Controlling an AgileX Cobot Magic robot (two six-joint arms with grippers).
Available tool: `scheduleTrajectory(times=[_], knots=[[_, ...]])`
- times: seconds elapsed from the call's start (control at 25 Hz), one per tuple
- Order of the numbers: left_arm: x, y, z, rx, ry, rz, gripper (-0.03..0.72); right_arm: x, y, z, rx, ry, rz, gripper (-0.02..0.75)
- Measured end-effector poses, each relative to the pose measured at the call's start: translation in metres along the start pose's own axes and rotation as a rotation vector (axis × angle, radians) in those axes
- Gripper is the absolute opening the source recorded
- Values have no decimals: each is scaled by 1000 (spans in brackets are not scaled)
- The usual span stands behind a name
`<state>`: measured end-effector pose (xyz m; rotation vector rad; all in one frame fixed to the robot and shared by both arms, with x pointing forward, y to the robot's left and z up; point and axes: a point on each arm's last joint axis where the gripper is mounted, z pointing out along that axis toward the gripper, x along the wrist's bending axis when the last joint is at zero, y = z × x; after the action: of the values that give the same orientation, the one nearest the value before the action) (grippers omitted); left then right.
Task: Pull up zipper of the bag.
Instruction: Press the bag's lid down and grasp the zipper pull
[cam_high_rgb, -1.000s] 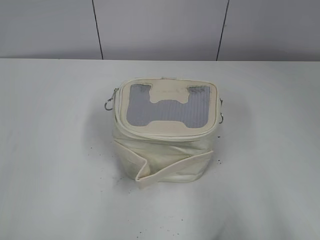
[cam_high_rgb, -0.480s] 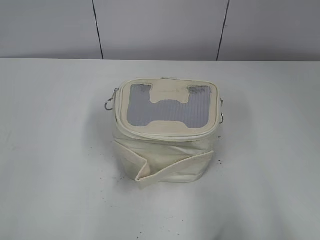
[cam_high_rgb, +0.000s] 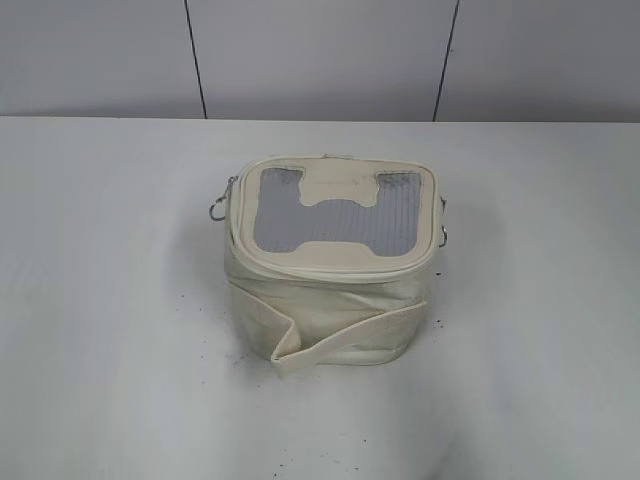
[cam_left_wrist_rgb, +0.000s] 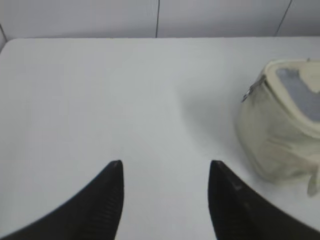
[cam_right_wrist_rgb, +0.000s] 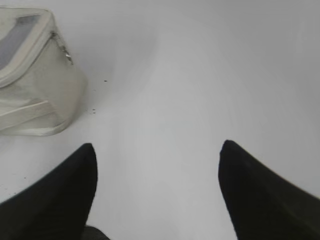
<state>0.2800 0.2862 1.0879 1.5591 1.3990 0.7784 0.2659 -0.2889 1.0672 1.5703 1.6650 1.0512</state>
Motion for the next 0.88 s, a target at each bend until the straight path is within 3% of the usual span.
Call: scheduleTrajectory(times=[0.2, 0.56, 0.88], knots=[[-4, 23, 33, -29, -80, -97, 417, 8, 23, 19, 16, 118, -54, 587], [-7, 41, 94, 149, -193, -70, 417, 30, 78, 72, 164, 228, -230, 587], [-18, 58, 143, 316, -394, -21, 417, 58, 135, 143, 261, 305, -395, 587]])
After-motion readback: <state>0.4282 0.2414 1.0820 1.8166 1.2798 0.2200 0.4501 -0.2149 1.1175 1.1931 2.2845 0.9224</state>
